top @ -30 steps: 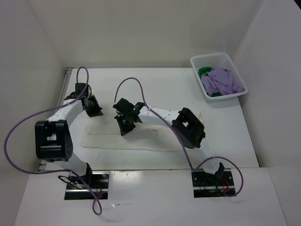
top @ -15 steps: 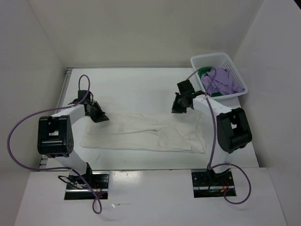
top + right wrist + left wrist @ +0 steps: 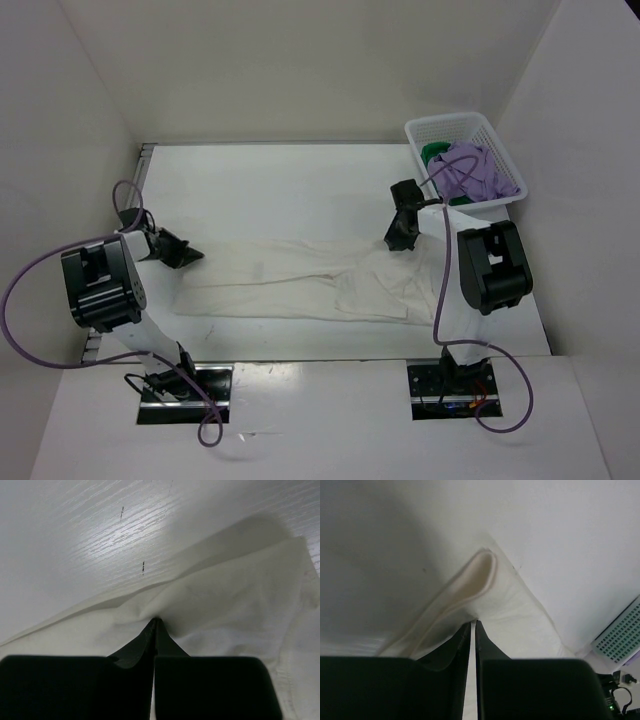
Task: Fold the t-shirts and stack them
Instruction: Rotate the tshirt 90 degrees
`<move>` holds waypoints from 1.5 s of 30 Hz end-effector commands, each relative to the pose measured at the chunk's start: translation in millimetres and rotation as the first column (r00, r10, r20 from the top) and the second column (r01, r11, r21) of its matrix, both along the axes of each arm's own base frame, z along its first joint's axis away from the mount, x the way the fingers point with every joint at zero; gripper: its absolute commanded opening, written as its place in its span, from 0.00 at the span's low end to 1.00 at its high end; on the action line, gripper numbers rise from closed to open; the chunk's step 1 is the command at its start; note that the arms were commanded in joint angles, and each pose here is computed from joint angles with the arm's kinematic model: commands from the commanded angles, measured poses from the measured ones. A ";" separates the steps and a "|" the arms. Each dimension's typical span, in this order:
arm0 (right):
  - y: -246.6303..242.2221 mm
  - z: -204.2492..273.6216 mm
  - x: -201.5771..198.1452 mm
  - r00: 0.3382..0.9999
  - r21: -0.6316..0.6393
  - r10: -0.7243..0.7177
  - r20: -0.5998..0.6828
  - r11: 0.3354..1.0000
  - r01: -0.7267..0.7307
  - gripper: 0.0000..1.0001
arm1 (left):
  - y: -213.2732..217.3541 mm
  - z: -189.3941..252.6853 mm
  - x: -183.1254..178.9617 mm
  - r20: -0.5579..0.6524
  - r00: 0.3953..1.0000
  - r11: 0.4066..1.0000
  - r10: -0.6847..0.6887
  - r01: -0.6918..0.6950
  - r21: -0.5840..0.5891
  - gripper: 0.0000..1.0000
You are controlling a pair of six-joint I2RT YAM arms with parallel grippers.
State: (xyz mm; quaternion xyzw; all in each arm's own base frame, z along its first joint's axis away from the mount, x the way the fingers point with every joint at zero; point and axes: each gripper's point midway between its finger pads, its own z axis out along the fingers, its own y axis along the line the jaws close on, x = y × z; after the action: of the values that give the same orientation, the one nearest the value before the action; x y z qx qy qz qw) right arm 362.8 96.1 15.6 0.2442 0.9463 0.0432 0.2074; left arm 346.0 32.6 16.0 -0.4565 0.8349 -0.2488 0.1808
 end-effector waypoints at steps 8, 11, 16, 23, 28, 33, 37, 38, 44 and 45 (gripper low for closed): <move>33.1 67.6 -7.4 0.992 0.058 0.075 0.105 0.995 -0.082 0.07 | -19.5 118.9 46.9 0.304 0.947 0.993 -0.100 0.079 0.082 0.20; 40.1 58.1 -38.2 0.996 0.123 0.073 0.049 0.989 -0.079 0.07 | -66.2 163.6 64.4 0.398 0.882 0.962 -0.253 0.186 0.201 0.21; 57.4 27.6 -89.6 0.992 0.177 0.112 -0.059 0.979 -0.100 0.04 | -133.2 160.2 55.5 0.409 0.796 0.893 -0.445 0.362 0.267 0.13; 71.8 -9.1 -66.2 0.986 0.183 0.118 -0.121 0.979 -0.095 0.04 | -166.1 143.5 27.8 0.382 0.746 0.838 -0.545 0.482 0.254 0.13; 124.0 -5.3 48.7 0.979 0.214 0.202 -0.017 0.957 -0.194 0.00 | -164.5 157.5 14.3 0.386 0.740 0.834 -0.551 0.484 0.263 0.13; 225.0 70.6 198.6 0.926 0.251 0.268 0.266 0.908 -0.335 0.00 | -167.9 166.9 -1.1 0.382 0.739 0.832 -0.555 0.497 0.247 0.13; 251.6 115.9 188.7 0.877 0.312 0.305 0.373 0.849 -0.427 0.14 | -166.3 184.5 -6.4 0.408 0.738 0.843 -0.538 0.474 0.254 0.18; 251.7 178.3 177.6 0.826 0.262 0.306 0.473 0.847 -0.463 0.21 | -166.3 184.5 -6.4 0.408 0.738 0.843 -0.537 0.474 0.254 0.18; 255.6 189.2 77.7 0.787 0.261 0.387 0.480 0.794 -0.550 0.54 | -159.2 181.7 -7.6 0.397 0.754 0.852 -0.523 0.453 0.261 0.22; 261.2 207.6 52.0 0.765 0.279 0.396 0.509 0.765 -0.581 0.53 | -154.0 181.7 -5.7 0.397 0.762 0.859 -0.511 0.440 0.261 0.22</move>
State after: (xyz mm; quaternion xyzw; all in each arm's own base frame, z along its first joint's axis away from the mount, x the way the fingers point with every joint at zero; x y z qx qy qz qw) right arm 448.6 344.0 152.9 0.0405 0.9186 0.2863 0.2694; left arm 339.2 -128.3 190.0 -0.1368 0.8785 -0.3244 0.3230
